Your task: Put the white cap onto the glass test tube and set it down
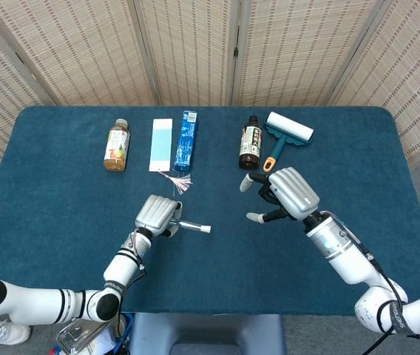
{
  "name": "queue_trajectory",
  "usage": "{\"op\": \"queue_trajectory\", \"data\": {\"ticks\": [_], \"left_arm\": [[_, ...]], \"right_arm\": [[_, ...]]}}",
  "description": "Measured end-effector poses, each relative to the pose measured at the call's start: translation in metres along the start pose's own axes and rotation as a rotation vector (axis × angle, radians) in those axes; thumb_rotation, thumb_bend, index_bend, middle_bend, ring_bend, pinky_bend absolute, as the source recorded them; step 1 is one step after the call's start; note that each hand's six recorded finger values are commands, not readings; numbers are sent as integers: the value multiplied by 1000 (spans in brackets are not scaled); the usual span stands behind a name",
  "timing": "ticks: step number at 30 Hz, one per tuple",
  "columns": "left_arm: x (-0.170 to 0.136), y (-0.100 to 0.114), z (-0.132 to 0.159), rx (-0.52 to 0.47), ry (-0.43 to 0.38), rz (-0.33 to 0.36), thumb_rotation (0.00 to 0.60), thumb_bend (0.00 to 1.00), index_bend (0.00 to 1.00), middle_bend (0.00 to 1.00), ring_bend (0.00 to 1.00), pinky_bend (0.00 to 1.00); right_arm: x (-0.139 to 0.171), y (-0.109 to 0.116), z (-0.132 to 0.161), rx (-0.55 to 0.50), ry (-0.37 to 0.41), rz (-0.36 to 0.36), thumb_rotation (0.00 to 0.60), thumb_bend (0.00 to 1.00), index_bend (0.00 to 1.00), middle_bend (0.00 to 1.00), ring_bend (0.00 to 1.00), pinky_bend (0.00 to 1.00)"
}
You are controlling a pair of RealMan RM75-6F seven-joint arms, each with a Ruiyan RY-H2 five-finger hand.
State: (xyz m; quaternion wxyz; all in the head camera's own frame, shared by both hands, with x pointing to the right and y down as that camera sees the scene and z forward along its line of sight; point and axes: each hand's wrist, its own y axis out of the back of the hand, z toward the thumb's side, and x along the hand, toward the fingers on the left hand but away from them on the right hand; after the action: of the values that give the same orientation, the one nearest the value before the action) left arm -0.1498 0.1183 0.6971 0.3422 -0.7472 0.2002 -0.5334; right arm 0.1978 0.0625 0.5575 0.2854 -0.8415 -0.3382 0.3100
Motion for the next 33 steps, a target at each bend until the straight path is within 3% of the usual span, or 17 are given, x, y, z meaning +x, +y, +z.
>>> {"op": "queue_trajectory", "data": {"ticks": [18, 33], "left_arm": [[21, -27, 8, 47, 43, -58, 600, 379, 622, 1000, 1000, 1000], [22, -35, 8, 56, 53, -99, 600, 375, 446, 1000, 1000, 1000]], "right_arm": [[5, 1, -15, -6, -38, -1, 600, 66, 431, 1000, 1000, 1000], [4, 3, -22, -12, -52, -1, 600, 66, 416, 1000, 1000, 1000]]}}
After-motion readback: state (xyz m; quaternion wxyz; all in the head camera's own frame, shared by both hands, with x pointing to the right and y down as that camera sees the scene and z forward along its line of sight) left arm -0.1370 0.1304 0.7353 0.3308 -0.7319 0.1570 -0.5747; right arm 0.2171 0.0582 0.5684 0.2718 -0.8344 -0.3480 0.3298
